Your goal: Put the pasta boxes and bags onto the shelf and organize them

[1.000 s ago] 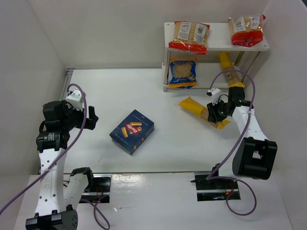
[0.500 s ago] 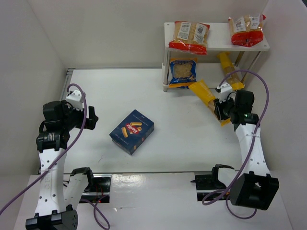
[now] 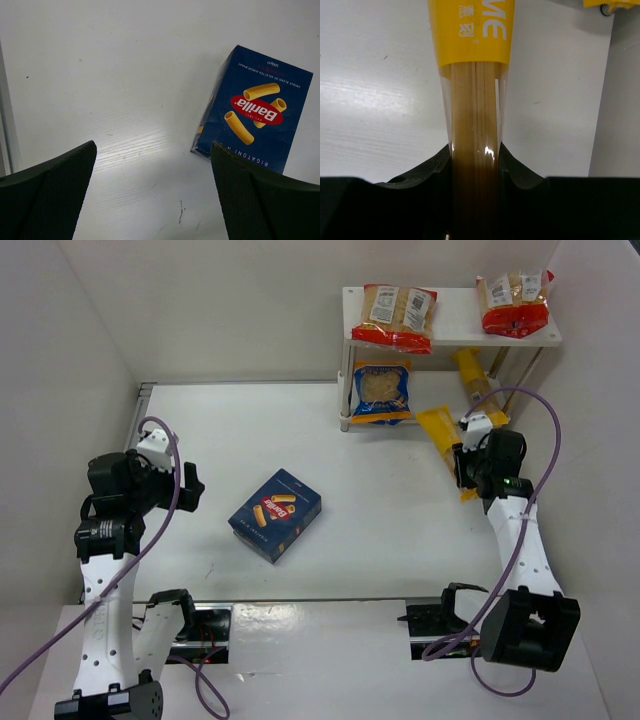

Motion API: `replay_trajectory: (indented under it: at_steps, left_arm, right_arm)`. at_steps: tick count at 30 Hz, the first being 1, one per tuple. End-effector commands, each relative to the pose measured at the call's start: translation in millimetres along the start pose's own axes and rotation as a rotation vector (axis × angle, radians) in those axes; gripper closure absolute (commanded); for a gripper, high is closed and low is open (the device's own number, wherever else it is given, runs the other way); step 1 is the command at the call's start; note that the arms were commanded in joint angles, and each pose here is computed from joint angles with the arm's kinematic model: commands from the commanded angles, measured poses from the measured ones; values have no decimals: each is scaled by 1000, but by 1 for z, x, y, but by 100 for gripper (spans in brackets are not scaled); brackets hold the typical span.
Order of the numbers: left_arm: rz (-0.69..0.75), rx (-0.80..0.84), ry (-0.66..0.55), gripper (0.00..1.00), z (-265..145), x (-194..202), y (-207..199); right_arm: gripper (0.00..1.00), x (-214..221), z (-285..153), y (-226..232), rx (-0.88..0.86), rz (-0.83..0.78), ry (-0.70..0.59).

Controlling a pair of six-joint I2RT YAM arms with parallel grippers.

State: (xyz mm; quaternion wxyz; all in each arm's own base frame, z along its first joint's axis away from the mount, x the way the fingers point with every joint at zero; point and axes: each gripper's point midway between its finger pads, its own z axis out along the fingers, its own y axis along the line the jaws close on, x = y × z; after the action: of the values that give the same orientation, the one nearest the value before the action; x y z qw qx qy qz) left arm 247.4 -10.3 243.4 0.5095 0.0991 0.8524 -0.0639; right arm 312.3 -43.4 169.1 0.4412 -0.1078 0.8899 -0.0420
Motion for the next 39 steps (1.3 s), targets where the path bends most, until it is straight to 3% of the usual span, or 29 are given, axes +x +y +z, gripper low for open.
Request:
replay_trajectory:
  at_steps: [1,11,27,39]
  left_arm:
    - [18,7,-36,0,-2,-8,-1]
    - [28,-16,-58,0,-6,-12,2]
    - [8,-29,-29,0,-1,-8,6]
    - [1,-44,-19,0,1,-6,11]
  right_arm:
    - [100,-89,-1,-29,111,9,-322]
    - [100,-128,24,-40,110,127,-430]
    - [100,-180,71,-41,199,139,-561]
    - [100,-193,116,-49,246,154,-548]
